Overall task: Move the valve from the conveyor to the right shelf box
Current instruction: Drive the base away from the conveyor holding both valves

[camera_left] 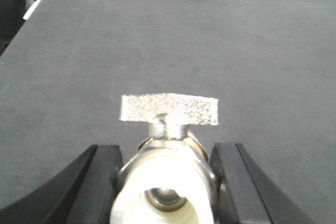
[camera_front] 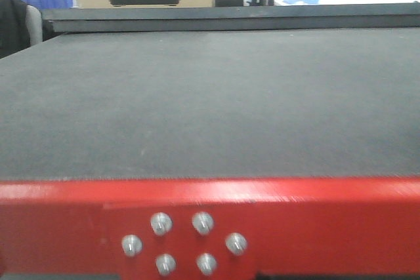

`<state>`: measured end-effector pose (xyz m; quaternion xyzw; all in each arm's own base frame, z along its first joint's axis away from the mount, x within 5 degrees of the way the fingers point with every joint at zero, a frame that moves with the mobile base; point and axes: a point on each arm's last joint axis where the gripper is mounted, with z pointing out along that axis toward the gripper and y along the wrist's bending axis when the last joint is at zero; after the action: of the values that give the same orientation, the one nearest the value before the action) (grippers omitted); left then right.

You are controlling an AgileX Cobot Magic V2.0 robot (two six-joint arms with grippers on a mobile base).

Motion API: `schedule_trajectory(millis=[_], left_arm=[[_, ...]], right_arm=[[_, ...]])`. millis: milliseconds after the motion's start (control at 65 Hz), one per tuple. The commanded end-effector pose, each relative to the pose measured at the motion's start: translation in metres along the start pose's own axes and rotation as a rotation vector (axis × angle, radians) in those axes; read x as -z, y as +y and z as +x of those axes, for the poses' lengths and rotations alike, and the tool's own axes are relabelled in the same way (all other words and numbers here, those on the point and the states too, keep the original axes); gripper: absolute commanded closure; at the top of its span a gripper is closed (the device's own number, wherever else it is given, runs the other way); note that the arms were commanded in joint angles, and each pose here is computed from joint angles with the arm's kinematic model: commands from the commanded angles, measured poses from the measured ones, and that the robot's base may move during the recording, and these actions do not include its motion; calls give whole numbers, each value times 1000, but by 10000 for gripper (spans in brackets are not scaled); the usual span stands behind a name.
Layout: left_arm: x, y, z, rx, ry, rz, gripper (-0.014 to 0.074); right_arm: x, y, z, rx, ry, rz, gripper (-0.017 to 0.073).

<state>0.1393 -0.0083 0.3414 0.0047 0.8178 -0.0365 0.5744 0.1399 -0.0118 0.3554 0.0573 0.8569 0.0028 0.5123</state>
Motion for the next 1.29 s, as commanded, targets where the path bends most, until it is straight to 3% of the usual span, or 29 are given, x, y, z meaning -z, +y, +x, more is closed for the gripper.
schedule_trajectory(millis=[0,1277], left_arm=[[4,-1,-7,3,-67,7,705],[4,-1,-7,3,-67,7,705]], right_arm=[[5,-1,-9,4,-94,7,721],[6,-1,-9,4,-98,7,721]])
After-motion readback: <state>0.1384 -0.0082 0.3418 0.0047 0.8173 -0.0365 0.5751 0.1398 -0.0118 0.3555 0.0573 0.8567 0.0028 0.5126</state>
